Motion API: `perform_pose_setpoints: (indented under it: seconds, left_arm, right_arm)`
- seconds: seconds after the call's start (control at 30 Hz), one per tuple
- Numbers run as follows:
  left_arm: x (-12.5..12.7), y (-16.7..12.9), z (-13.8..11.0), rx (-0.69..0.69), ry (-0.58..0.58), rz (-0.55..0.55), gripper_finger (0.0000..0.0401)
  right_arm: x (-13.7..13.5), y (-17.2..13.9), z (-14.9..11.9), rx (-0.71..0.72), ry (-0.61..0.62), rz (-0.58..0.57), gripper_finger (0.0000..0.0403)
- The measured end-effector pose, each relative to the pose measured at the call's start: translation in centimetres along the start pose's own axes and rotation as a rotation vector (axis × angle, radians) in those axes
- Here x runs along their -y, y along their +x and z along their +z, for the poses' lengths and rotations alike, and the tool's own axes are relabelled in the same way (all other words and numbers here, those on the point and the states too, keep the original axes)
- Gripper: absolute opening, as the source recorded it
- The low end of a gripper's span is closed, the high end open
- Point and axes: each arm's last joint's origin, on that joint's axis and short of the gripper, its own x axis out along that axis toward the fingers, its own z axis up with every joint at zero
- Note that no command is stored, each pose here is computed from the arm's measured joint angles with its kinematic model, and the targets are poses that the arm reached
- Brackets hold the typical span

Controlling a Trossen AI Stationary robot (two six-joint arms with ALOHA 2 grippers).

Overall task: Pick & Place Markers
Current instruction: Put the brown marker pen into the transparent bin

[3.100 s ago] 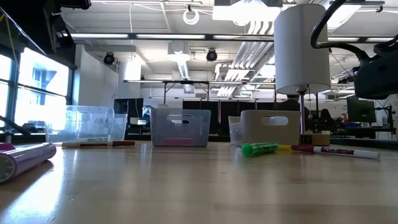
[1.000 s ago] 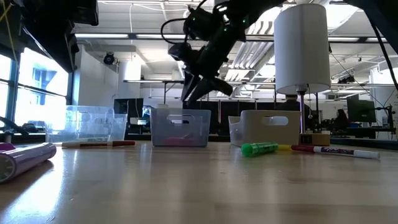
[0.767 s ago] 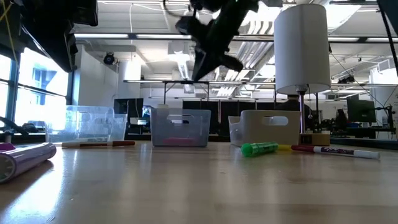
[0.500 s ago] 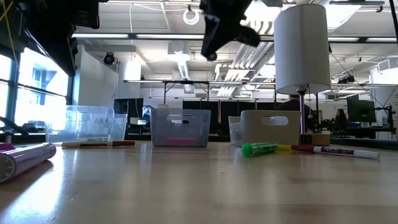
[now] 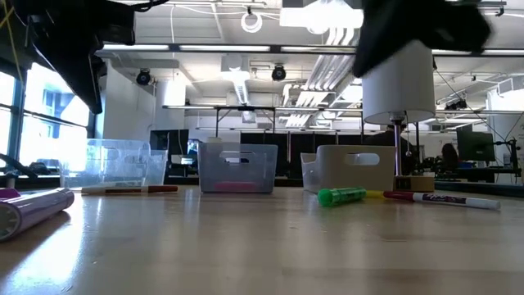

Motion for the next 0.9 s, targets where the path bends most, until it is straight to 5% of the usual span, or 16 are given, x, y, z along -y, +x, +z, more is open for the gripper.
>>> perform_pose_setpoints:
  seconds: [0.33,0.9]
  left_arm:
    - [0.2,0.0,0.2,0.005,-0.209,-0.028,0.0156]
    - [3.2,5.5,-0.8,-0.165,-0.399,0.217,0.0155]
  right_arm:
    - [5.0,0.8,-4.1,-0.122,-0.003,-0.198,0.0001]
    - [16.0,-3.1,-1.2,-0.071,0.021,0.081,0.0]
